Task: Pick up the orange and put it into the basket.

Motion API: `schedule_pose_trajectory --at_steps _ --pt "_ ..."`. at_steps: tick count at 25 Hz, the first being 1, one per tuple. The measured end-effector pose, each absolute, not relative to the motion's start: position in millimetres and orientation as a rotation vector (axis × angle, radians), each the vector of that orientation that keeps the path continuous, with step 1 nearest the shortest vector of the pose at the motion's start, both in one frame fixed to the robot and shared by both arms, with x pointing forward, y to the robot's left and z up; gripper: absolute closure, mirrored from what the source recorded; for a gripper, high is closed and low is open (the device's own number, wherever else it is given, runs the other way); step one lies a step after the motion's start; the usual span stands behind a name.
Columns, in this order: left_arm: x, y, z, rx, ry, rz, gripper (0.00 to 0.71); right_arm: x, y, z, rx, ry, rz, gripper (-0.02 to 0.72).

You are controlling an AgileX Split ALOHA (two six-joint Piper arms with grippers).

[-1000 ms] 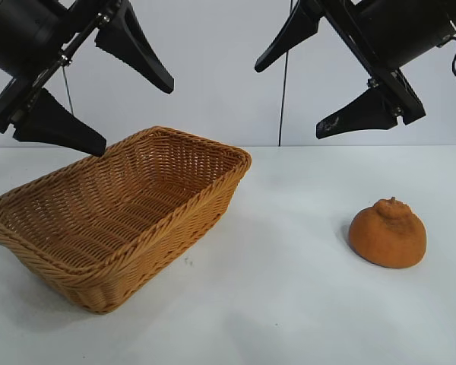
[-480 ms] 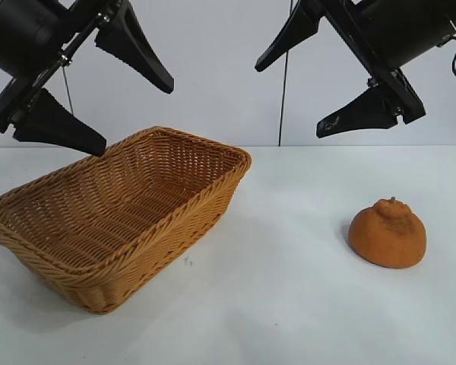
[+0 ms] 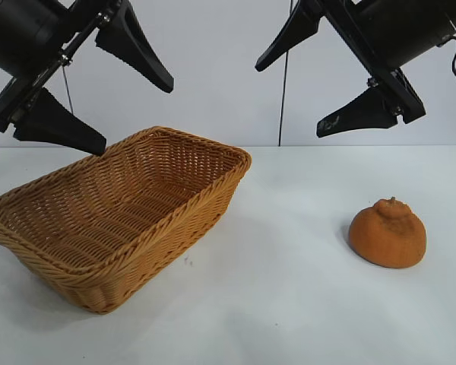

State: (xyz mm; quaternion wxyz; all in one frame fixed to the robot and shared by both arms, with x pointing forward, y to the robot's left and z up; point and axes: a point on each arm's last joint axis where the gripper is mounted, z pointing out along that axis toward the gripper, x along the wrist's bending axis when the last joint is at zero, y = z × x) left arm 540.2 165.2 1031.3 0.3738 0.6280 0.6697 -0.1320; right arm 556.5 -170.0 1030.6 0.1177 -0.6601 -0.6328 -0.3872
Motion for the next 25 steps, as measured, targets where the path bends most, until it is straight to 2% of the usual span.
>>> schedule_pose_trajectory --at_steps 7,15,20,25 --pt "535.7 168.1 1040.8 1.608 1.708 -0.304 0.062 556.5 -170.0 1030.6 -1.932 -1.852 -1.133 0.052" --pt "509.8 190.9 1060.0 1.545 2.015 -0.229 0.062 556.5 -170.0 1030.6 -1.932 -1.852 -1.133 0.052" --pt "496.3 203.2 1065.9 1.37 2.238 -0.201 0.062 556.5 -170.0 1030.6 -1.932 -1.852 -1.133 0.052" --pt "494.4 210.6 1051.1 1.193 2.394 -0.165 0.062 556.6 -170.1 1030.6 -1.932 -1.852 -1.134 0.052"
